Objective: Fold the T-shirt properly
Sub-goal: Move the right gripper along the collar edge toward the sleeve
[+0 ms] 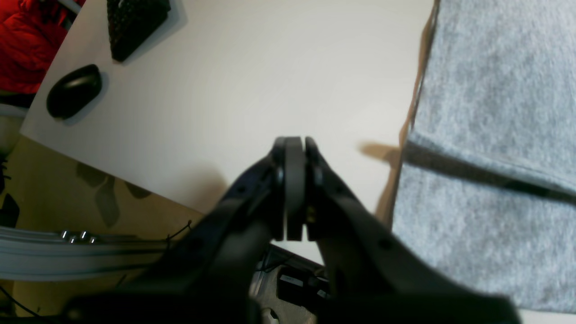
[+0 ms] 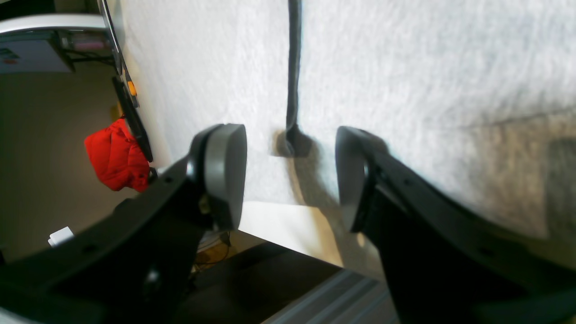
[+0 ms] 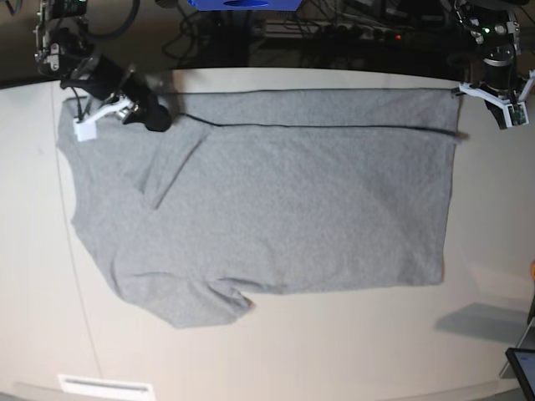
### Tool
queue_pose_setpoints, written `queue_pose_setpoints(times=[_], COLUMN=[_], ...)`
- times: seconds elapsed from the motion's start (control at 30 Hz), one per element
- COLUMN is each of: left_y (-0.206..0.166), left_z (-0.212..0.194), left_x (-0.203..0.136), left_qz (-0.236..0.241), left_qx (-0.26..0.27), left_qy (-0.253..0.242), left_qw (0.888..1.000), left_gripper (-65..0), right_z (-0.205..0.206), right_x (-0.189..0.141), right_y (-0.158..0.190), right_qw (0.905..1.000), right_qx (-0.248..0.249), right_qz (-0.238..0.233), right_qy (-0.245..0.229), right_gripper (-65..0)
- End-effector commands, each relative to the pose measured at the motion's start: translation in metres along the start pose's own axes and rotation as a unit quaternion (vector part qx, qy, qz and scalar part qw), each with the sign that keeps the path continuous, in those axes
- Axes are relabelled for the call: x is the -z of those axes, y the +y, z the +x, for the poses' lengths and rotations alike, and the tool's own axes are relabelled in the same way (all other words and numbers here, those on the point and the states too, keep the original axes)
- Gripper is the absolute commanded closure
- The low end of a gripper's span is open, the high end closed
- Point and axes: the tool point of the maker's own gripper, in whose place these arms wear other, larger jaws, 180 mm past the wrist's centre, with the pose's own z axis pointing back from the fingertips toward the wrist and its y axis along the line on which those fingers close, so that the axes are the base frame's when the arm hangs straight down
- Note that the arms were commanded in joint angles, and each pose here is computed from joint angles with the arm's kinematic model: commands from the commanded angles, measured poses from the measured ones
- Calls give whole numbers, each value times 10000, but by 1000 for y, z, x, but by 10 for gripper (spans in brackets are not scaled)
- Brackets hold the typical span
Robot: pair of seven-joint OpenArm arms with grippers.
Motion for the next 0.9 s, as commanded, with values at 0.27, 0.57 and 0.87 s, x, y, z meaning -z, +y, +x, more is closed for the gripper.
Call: queue_pose_setpoints(times=[0.27, 0.57, 0.87], left_y=[7, 7, 7], left_z=[10, 10, 10], left_x=[-2, -2, -2], left_qz=[83, 83, 83], left_qx=[85, 85, 84], left_qy=[-190, -190, -182], left_qw=[9997, 9997, 9998], left_gripper=[0, 0, 0], right_z=[-11, -9, -5], right_x=[17, 22, 31], right_y=[30, 37, 32], right_qw=[9986, 9982, 9981], right_qx=[-179, -182, -119], right_qz=[440, 530, 508], right_qy=[252, 223, 329], right_gripper=[-305, -164, -3])
